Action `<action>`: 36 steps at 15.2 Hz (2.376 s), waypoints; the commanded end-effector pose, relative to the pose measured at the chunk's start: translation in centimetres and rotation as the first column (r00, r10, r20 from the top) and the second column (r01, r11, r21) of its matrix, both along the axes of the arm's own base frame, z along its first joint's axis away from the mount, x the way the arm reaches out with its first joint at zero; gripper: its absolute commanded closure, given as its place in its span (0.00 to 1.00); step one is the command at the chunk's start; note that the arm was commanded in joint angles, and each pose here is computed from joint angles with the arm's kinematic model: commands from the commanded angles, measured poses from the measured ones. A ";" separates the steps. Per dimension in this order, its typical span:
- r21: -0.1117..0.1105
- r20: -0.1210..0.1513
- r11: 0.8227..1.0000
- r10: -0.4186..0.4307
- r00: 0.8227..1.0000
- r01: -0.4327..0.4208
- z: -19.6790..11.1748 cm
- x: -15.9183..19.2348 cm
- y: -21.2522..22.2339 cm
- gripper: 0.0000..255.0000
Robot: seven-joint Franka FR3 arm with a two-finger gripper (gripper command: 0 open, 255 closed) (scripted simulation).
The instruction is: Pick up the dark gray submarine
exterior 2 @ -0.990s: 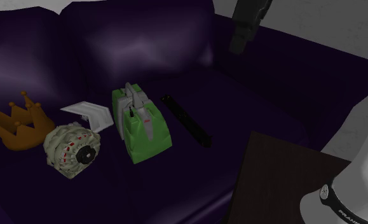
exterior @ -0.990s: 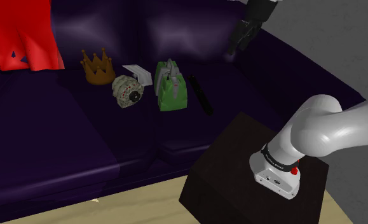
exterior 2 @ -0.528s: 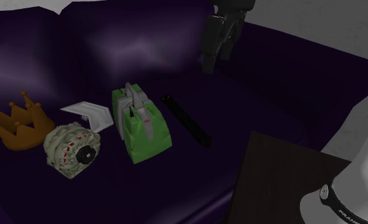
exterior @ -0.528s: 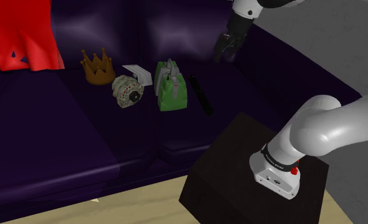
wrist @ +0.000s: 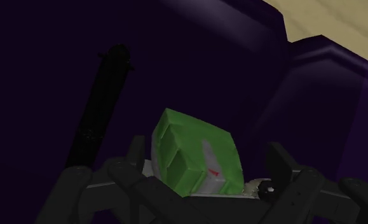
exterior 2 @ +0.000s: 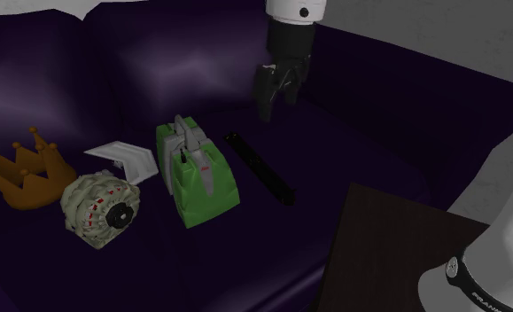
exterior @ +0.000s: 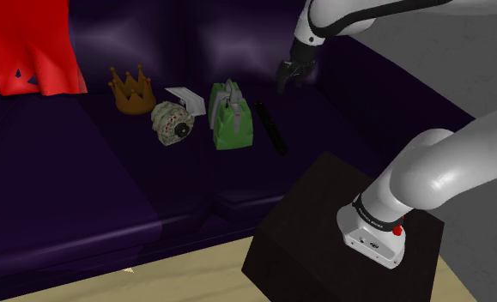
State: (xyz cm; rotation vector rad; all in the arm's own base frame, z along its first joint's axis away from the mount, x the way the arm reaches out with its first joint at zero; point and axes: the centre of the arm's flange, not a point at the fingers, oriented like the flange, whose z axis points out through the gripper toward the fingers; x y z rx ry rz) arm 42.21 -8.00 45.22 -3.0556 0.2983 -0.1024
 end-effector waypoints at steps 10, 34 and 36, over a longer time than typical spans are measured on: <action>-0.011 -0.044 0.994 -0.113 0.993 0.113 -10.7 7.2 -7.0 0.00; -0.042 -0.124 0.949 -0.315 0.941 0.312 -32.7 16.7 -21.8 0.00; -0.042 -0.124 0.949 -0.315 0.941 0.312 -33.7 16.7 -21.8 0.00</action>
